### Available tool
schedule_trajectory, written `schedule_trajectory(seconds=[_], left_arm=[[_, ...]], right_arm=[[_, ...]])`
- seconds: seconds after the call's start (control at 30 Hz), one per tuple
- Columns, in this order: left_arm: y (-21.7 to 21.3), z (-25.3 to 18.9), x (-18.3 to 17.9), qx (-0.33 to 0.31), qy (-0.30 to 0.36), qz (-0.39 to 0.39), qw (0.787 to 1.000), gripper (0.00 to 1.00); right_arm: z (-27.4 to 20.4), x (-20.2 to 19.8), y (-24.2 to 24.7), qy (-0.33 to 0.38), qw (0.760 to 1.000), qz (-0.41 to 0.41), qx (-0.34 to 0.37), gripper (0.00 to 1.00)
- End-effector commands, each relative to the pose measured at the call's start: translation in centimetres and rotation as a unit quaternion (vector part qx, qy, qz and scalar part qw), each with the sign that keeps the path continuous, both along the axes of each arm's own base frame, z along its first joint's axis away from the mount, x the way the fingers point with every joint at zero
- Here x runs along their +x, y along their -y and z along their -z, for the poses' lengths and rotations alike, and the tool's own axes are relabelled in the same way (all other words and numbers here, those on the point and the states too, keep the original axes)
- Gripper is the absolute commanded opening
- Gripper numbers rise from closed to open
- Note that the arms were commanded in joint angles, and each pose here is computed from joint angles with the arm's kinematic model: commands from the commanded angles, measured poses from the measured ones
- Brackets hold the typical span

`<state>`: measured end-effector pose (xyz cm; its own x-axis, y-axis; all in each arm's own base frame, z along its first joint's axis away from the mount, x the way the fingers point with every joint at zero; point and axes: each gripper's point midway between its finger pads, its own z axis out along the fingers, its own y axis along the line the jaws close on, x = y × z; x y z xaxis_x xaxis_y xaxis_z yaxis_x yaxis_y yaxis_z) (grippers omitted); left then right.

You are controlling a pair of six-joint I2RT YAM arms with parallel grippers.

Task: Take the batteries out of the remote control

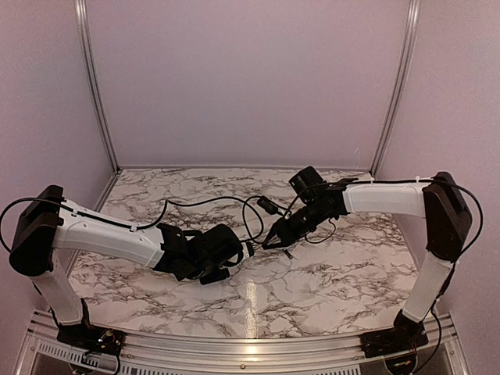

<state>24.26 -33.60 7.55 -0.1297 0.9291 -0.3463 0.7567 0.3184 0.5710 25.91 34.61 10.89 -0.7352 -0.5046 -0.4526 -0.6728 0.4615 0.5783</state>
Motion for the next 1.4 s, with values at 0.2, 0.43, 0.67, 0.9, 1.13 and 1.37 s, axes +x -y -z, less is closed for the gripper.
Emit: schedule_trajectory(seconds=[0.2, 0.43, 0.67, 0.9, 1.13, 1.37], left_arm=[[0.7, -2.0, 1.0, -0.046, 0.031, -0.021, 0.998, 0.13], [0.6, -2.2, 1.2, -0.044, 0.036, -0.024, 0.998, 0.13], [0.5, -2.1, 1.3, -0.037, 0.039, -0.027, 0.998, 0.13], [0.5, -2.4, 1.4, -0.052, 0.034, -0.033, 0.998, 0.14], [-0.7, -3.5, 1.8, -0.104, 0.020, -0.082, 0.991, 0.15], [-2.9, -3.2, 2.5, -0.163, -0.004, -0.162, 0.973, 0.16]], right_arm=[[-6.0, -1.3, -1.1, 0.026, 0.997, -0.043, 0.057, 0.00], [-6.1, -1.2, -0.8, 0.033, 0.998, -0.032, 0.049, 0.00], [-5.7, -1.0, -0.2, 0.039, 0.999, -0.023, 0.029, 0.00], [-5.7, -0.4, 0.8, 0.056, 0.998, 0.002, 0.000, 0.00], [-8.3, 0.8, 1.6, 0.095, 0.994, 0.045, -0.006, 0.00], [-10.6, 2.2, 3.1, 0.138, 0.985, 0.106, -0.017, 0.00]])
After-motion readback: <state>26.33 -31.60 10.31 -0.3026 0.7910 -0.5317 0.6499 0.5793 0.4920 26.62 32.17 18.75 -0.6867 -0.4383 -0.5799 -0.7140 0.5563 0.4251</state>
